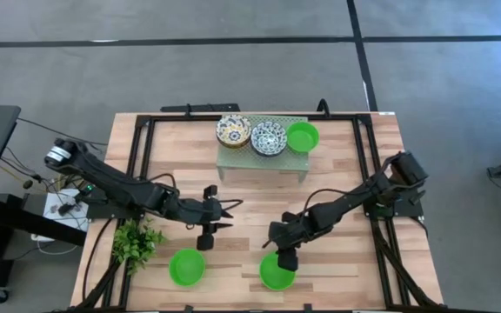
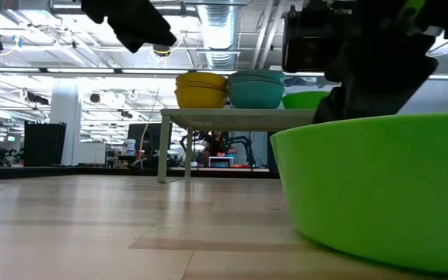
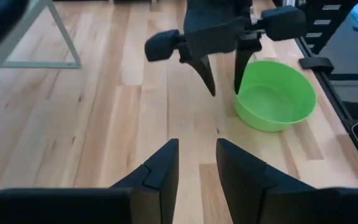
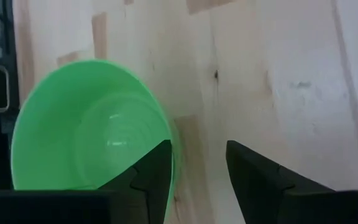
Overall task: Pick & Place Mini bowls
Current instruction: Stack the right green bowl on the green bowl on the shelf
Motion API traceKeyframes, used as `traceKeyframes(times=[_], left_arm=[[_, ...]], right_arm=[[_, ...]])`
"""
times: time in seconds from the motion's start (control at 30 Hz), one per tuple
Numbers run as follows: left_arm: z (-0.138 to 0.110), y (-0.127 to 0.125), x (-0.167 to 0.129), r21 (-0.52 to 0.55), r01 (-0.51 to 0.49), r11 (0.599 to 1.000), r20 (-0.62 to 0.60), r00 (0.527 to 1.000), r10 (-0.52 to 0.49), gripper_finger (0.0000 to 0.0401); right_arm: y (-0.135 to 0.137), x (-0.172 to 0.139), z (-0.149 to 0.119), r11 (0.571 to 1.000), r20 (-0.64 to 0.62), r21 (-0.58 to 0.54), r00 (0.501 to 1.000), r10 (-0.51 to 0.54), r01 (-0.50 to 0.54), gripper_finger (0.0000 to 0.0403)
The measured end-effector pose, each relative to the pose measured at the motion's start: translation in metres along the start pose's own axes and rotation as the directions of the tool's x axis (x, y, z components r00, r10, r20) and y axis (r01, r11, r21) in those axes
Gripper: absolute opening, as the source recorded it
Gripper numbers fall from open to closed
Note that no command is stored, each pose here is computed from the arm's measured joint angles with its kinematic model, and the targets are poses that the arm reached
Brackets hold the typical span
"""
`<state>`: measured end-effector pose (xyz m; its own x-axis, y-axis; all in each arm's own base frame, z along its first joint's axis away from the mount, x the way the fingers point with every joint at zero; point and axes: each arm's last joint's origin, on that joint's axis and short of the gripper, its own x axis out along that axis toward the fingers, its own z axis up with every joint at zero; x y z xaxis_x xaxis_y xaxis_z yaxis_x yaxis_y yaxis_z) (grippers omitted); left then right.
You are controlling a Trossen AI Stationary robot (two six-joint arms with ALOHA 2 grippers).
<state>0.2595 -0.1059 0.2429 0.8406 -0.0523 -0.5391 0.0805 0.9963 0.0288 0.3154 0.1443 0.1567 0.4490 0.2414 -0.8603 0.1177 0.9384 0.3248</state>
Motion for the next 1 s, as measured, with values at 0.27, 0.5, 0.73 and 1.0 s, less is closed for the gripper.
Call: traceKeyframes(times=[0.27, 0.5, 0.73, 1.0], left_arm=[[0.001, 0.001, 0.0, -0.006, -0.003, 1.0, 0.006, 1.0, 0.003, 0.0108], [0.002, 0.001, -0.002, -0.008, -0.002, 1.0, 0.012, 1.0, 0.002, 0.0108], [0.002, 0.001, -0.002, -0.009, -0.001, 1.0, 0.016, 1.0, 0.001, 0.0108], [0.003, 0.001, -0.002, -0.011, 0.0, 1.0, 0.023, 1.0, 0.0, 0.0108]], right_arm=[[-0.003, -0.002, -0.001, 0.999, -0.061, 0.03, 0.998, 0.035, -0.033, 0.0043], [-0.006, -0.008, -0.002, 0.995, -0.136, 0.072, 0.987, 0.081, -0.072, 0.0011], [-0.014, -0.079, 0.011, 0.986, -0.187, 0.072, 0.973, -0.135, 0.151, 0.0006], [-0.041, -0.195, 0.025, 0.871, -0.044, 0.138, 0.881, -0.471, 0.472, 0.0004]])
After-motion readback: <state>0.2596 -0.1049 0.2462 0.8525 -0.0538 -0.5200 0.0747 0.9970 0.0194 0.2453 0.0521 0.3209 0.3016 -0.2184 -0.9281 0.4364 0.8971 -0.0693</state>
